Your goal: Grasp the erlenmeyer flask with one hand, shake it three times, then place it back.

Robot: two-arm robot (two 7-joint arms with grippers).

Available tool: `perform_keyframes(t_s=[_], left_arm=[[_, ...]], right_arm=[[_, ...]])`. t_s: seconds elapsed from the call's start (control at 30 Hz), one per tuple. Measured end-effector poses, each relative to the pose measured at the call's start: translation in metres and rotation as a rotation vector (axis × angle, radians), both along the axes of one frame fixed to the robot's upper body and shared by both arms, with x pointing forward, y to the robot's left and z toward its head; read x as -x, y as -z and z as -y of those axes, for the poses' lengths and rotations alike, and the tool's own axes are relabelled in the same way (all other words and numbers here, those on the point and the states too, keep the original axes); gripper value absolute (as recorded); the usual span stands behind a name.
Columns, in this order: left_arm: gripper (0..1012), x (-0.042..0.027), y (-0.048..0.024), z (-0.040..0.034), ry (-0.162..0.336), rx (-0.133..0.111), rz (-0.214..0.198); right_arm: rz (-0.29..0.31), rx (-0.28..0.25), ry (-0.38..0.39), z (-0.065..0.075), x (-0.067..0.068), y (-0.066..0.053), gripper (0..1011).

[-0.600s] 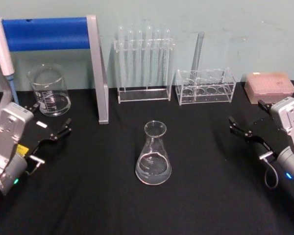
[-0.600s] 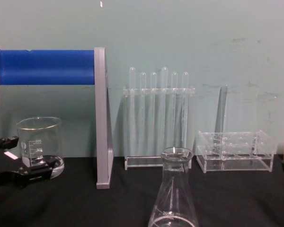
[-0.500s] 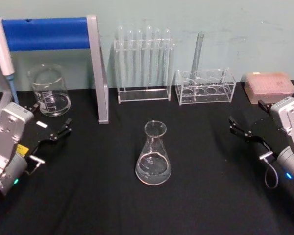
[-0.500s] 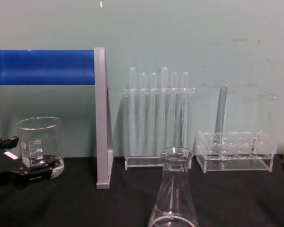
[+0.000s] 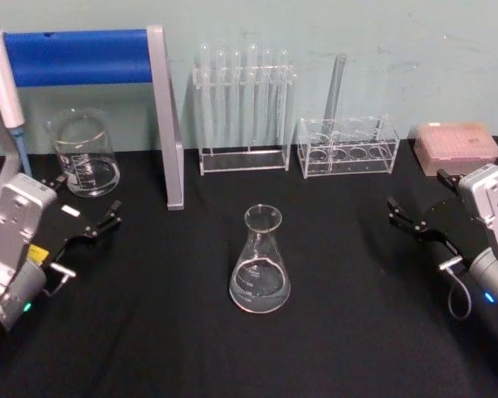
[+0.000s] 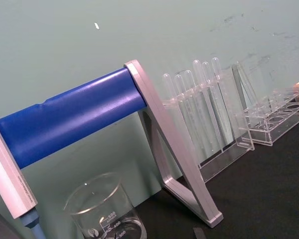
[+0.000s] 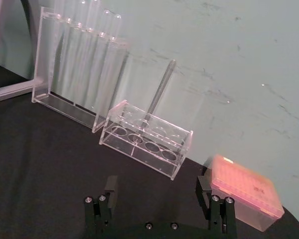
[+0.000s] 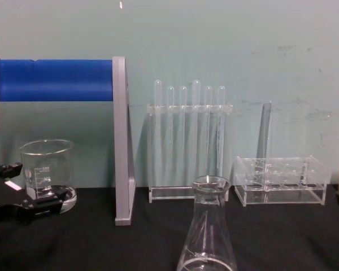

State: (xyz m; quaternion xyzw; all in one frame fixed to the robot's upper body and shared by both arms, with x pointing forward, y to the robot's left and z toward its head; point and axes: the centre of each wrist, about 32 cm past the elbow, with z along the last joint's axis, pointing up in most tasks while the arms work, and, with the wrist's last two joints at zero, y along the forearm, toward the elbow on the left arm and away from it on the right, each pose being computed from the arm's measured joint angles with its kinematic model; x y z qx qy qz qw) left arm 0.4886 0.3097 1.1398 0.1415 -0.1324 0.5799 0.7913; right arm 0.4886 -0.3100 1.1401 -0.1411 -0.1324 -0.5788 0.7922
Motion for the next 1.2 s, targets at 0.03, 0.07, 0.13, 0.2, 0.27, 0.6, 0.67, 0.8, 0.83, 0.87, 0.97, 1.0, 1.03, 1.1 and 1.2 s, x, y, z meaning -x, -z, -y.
perform_keyframes(t_s=[0.03, 0.07, 0.13, 0.2, 0.27, 0.6, 0.67, 0.8, 0.83, 0.87, 0.97, 1.0, 1.03, 1.1, 1.2], left_arm=[[1001, 0.0, 0.0, 0.0, 0.0, 0.0, 0.0], [1002, 0.0, 0.0, 0.0, 0.0, 0.0, 0.0], [1001, 0.0, 0.0, 0.0, 0.0, 0.0, 0.0], [1001, 0.0, 0.0, 0.0, 0.0, 0.0, 0.0], [1001, 0.0, 0.0, 0.0, 0.0, 0.0, 0.0], [1001, 0.0, 0.0, 0.0, 0.0, 0.0, 0.0], [1001, 0.0, 0.0, 0.0, 0.0, 0.0, 0.0], [1001, 0.0, 0.0, 0.0, 0.0, 0.0, 0.0], [1001, 0.0, 0.0, 0.0, 0.0, 0.0, 0.0], [1001, 0.0, 0.0, 0.0, 0.0, 0.0, 0.0], [1001, 0.0, 0.0, 0.0, 0.0, 0.0, 0.0], [1001, 0.0, 0.0, 0.0, 0.0, 0.0, 0.0], [1001, 0.0, 0.0, 0.0, 0.0, 0.0, 0.0], [1001, 0.0, 0.0, 0.0, 0.0, 0.0, 0.0], [1001, 0.0, 0.0, 0.0, 0.0, 0.0, 0.0]], right_arm=[[0.0, -0.001, -0.003, 0.0, 0.0, 0.0, 1000], [0.0, -0.003, -0.016, 0.001, 0.001, -0.001, 1000], [0.0, -0.009, -0.027, 0.001, 0.001, -0.001, 1000], [-0.002, -0.017, -0.041, 0.002, 0.002, -0.002, 1000], [-0.006, -0.031, -0.065, 0.004, 0.003, -0.004, 1000], [-0.034, -0.118, -0.197, 0.015, 0.014, -0.011, 1000], [-0.042, -0.142, -0.235, 0.016, 0.016, -0.013, 1000], [-0.062, -0.186, -0.305, 0.017, 0.02, -0.015, 1000], [-0.066, -0.193, -0.318, 0.017, 0.021, -0.016, 1000], [-0.069, -0.2, -0.331, 0.017, 0.021, -0.016, 1000], [-0.082, -0.228, -0.388, 0.015, 0.022, -0.018, 1000], [-0.085, -0.234, -0.399, 0.015, 0.022, -0.018, 1000], [-0.088, -0.239, -0.411, 0.014, 0.022, -0.018, 1000], [-0.093, -0.248, -0.431, 0.012, 0.022, -0.018, 1000], [-0.107, -0.265, -0.485, 0.007, 0.019, -0.019, 1000]])
